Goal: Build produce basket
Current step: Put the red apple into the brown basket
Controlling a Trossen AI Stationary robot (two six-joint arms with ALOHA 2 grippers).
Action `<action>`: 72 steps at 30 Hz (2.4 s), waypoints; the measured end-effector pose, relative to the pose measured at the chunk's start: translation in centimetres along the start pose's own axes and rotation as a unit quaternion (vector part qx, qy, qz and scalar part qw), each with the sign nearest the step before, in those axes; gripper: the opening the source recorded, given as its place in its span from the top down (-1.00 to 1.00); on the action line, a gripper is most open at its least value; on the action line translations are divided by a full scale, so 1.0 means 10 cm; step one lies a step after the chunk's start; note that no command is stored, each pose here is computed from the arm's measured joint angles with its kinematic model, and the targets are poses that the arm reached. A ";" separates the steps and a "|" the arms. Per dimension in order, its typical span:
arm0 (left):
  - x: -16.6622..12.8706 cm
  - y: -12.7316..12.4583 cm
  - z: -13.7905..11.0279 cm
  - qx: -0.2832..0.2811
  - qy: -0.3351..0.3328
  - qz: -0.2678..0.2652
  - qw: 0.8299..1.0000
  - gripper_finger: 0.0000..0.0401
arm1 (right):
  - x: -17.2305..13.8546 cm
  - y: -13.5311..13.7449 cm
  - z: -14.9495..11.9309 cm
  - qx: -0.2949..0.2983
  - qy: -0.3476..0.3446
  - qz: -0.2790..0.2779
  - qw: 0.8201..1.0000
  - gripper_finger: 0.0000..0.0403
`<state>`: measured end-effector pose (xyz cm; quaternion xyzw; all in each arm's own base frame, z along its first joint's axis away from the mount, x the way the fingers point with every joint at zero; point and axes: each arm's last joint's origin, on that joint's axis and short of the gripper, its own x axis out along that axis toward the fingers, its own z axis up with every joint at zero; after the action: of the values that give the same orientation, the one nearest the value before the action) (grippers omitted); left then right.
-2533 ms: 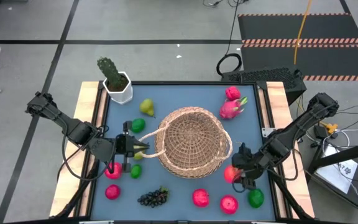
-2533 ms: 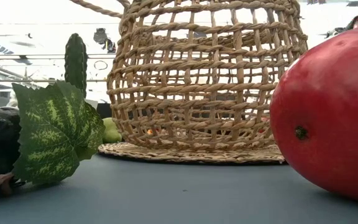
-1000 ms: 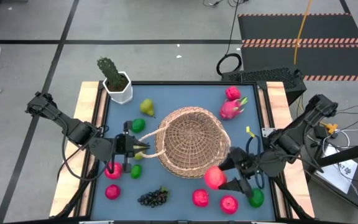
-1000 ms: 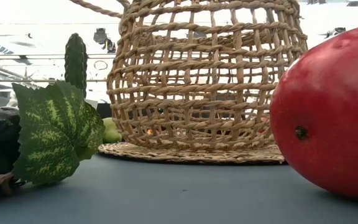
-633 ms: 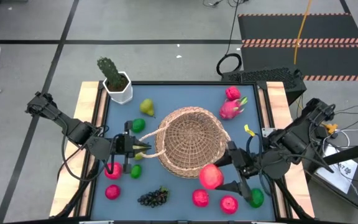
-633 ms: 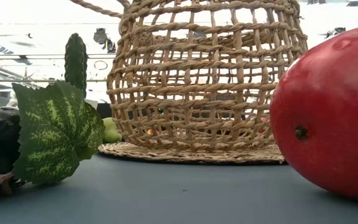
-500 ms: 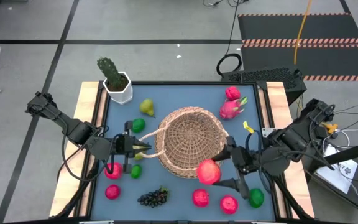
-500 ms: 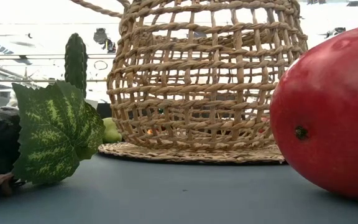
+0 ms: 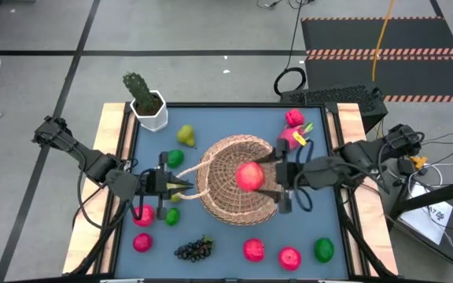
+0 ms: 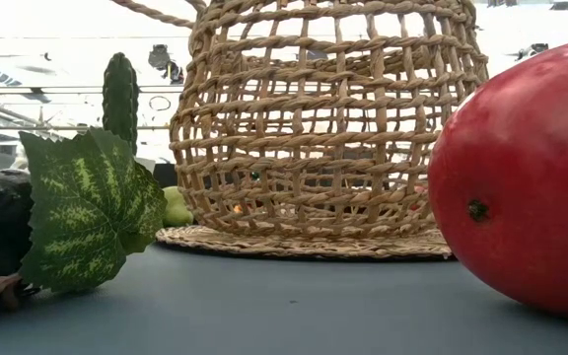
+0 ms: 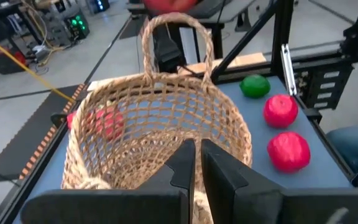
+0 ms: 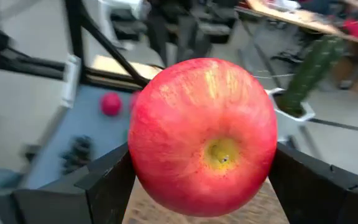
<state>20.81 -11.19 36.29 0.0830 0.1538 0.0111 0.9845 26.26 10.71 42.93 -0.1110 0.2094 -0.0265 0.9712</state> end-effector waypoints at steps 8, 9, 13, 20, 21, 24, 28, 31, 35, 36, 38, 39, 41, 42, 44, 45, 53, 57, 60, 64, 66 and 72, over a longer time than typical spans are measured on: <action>0.17 -0.08 0.04 0.036 -0.026 0.008 0.999 0.85 | 0.29 0.12 -0.22 -0.052 -0.025 -0.047 0.997 -0.59; 0.20 -0.10 0.04 0.044 -0.028 0.010 0.999 0.84 | 0.31 0.13 -0.25 -0.056 -0.028 -0.048 0.997 -0.59; 0.29 -0.13 0.05 0.061 -0.038 0.016 0.997 0.84 | 0.40 0.18 -0.37 -0.071 -0.028 -0.049 0.996 -0.59; 0.42 -0.14 0.02 0.108 -0.028 0.032 0.993 0.52 | 0.48 0.22 -0.48 -0.034 -0.035 -0.048 0.998 -0.59; 0.45 -0.14 0.01 0.116 -0.027 0.039 0.992 0.43 | 0.48 0.22 -0.48 -0.029 -0.033 -0.048 0.998 -0.59; 0.53 -0.16 -0.02 0.155 -0.015 0.068 0.985 0.18 | 0.48 0.22 -0.48 -0.020 -0.033 -0.047 0.998 -0.59; 0.65 -0.20 -0.04 0.184 -0.007 0.130 0.974 -0.19 | 0.48 0.22 -0.49 -0.009 -0.030 -0.046 0.998 -0.59; 0.75 -0.24 -0.06 0.184 -0.003 0.183 0.966 -0.49 | 0.48 0.22 -0.50 0.002 -0.026 -0.045 0.999 -0.59; 0.80 -0.26 -0.06 0.165 -0.014 0.194 0.967 -0.89 | 0.52 0.25 -0.61 -0.006 -0.013 -0.046 0.999 -0.59; 0.80 -0.26 -0.05 0.149 -0.022 0.193 0.970 -0.94 | 0.52 0.25 -0.63 -0.011 -0.013 -0.045 0.999 -0.59; 0.80 -0.25 -0.02 0.116 -0.039 0.183 0.975 -0.94 | 0.53 0.25 -0.66 -0.014 -0.016 -0.045 0.999 -0.59; 0.79 -0.24 -0.01 0.103 -0.046 0.176 0.978 -0.91 | 0.54 0.25 -0.67 -0.016 -0.019 -0.051 0.998 -0.59; 0.75 -0.21 0.03 0.078 -0.062 0.150 0.984 -0.85 | 0.56 0.25 -0.73 -0.033 -0.014 -0.068 0.997 -0.59; 0.73 -0.19 0.06 0.066 -0.072 0.137 0.986 -0.83 | 0.58 0.25 -0.76 -0.045 -0.012 -0.077 0.996 -0.59; 0.74 -0.17 0.10 0.049 -0.085 0.116 0.988 -0.81 | 0.61 0.24 -0.80 -0.064 -0.008 -0.091 0.994 -0.59; 0.74 -0.17 0.10 0.045 -0.085 0.115 0.989 -0.81 | 0.62 0.24 -0.82 -0.071 -0.008 -0.094 0.993 -0.59; 0.74 0.02 0.22 0.018 -0.117 0.216 0.969 -0.79 | 0.65 0.22 -0.88 -0.107 -0.004 -0.122 0.987 -0.59; 0.79 -0.06 0.18 0.040 -0.115 0.153 0.981 -0.77 | 0.65 0.22 -0.88 -0.110 -0.003 -0.122 0.986 -0.59; 0.88 -0.09 0.13 0.044 -0.106 0.144 0.983 -0.81 | 0.65 0.22 -0.88 -0.113 -0.003 -0.120 0.986 -0.59; 0.98 -0.11 0.07 0.051 -0.096 0.137 0.984 -0.95 | 0.65 0.23 -0.88 -0.113 -0.003 -0.119 0.986 -0.59; 1.04 -0.11 0.03 0.057 -0.087 0.140 0.985 -0.98 | 0.65 0.22 -0.88 -0.113 -0.003 -0.119 0.986 -0.60; 1.16 -0.06 -0.02 0.068 -0.078 0.135 0.985 -0.99 | 0.66 0.22 -0.88 -0.113 -0.003 -0.119 0.986 -0.63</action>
<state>31.79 -11.18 32.48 0.1699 0.0640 0.1271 0.9751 28.62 10.44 32.01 -0.2443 0.1936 -0.1175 0.9429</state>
